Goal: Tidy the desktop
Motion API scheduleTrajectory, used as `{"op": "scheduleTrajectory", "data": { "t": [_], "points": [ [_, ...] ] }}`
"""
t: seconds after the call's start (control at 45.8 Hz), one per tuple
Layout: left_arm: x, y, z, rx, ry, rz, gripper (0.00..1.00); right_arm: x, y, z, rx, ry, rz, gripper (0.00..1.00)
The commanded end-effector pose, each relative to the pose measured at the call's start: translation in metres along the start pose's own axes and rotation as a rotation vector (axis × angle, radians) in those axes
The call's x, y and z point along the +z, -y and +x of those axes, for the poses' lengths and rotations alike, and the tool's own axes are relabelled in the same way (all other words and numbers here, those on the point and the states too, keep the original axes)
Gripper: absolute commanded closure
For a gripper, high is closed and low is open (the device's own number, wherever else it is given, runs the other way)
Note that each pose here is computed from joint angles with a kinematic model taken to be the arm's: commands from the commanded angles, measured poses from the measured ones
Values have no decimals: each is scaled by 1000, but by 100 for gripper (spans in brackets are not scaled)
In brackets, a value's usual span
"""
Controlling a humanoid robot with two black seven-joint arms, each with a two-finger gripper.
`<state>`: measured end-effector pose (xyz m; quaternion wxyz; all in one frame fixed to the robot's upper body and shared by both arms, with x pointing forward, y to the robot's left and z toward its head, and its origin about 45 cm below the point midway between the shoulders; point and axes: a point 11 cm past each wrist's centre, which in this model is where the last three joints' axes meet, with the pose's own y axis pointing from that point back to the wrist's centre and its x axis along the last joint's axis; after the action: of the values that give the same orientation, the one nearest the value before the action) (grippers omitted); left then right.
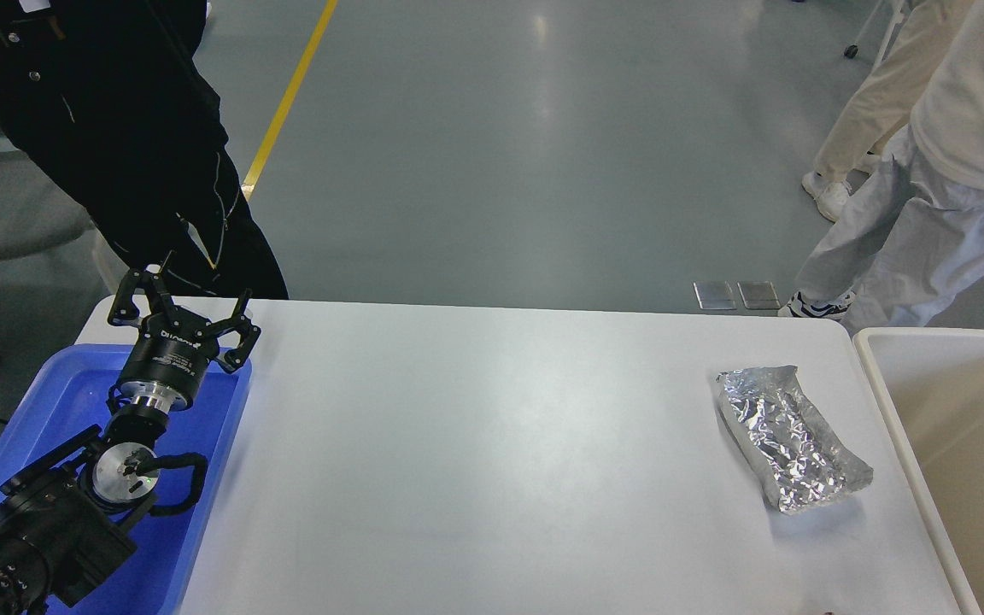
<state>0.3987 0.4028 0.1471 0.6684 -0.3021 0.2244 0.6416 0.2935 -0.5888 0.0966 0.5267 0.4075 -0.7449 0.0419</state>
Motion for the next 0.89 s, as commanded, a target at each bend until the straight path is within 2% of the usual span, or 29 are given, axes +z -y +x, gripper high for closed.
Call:
{"op": "scheduleTrajectory", "data": {
  "t": [0.0, 0.131, 0.48, 0.545, 0.873],
  "points": [
    [0, 0, -1, -1, -1, -1, 0, 3, -1, 1, 14, 4, -5, 21],
    [0, 0, 0, -1, 0, -1, 0, 3, 0, 1, 11, 4, -6, 1],
    [0, 0, -1, -1, -1, 0, 0, -6, 3, 8, 15, 18, 12, 1],
    [0, 0, 0, 0, 0, 0, 0, -10, 5, 19, 35, 39, 16, 1],
    [0, 0, 0, -1, 0, -1, 0, -76, 19, 76, 78, 516, 113, 0]
  ]
}}
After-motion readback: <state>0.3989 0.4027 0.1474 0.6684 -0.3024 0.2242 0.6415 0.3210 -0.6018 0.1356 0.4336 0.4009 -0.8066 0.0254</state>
